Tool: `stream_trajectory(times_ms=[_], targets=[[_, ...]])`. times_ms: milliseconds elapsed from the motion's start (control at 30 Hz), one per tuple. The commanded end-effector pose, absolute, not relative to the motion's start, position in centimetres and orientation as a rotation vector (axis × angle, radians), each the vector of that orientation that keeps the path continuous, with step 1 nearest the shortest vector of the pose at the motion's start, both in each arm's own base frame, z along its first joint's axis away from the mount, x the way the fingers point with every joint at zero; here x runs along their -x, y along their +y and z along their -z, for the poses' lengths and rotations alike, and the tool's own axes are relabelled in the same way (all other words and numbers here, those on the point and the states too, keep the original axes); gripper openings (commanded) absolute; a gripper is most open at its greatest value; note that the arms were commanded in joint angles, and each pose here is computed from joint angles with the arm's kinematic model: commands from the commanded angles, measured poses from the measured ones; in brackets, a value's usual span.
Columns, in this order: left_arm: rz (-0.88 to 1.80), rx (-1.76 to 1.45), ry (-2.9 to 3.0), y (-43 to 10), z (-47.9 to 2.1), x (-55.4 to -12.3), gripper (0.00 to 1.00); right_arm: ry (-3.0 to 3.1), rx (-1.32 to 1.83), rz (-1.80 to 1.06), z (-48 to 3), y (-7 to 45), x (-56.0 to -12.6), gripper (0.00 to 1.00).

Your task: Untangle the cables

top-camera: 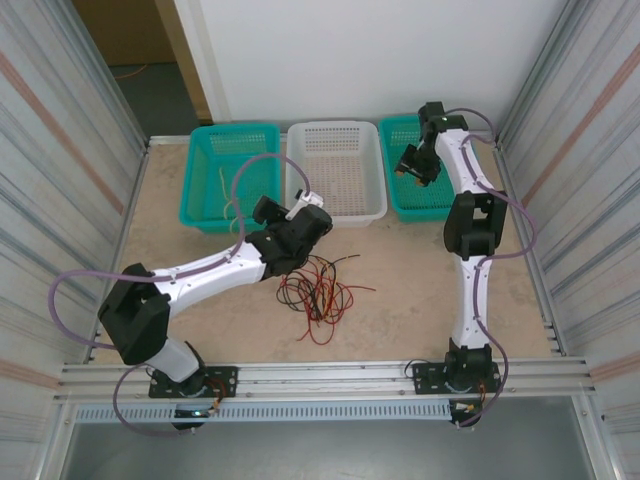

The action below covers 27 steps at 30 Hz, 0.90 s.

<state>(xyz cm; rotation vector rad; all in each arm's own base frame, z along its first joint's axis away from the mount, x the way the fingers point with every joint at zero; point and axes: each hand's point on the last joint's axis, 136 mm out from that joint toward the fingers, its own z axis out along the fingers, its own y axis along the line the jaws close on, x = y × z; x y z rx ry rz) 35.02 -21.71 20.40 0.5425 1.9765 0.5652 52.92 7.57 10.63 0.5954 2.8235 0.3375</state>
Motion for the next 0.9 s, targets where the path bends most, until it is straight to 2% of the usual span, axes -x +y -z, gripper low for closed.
stream_trajectory(times_ms=[0, 633, 733, 800, 867], targets=[[-0.585, -0.455, 1.886, -21.5, -23.8, -34.9, 0.98, 2.883, -0.504, -0.291, -10.1, 9.0, -52.1, 0.50], [-0.522, -0.465, 1.872, -22.4, -22.9, -34.5, 0.99, 2.845, -0.404, -0.455, -11.4, 13.1, -53.2, 0.50], [-0.498, -0.480, 1.890, -22.7, -22.8, -34.4, 0.99, 2.803, -0.406, -0.424, -13.1, 12.7, -53.5, 0.53], [-0.416, -0.473, 1.953, -22.7, -22.6, -34.2, 0.99, 2.752, -0.413, -0.397, -15.2, 12.1, -53.7, 0.58], [-0.179, -0.408, 2.096, -22.4, -21.9, -33.9, 0.99, 2.694, -0.421, -0.380, -17.9, 11.4, -53.5, 0.62]])
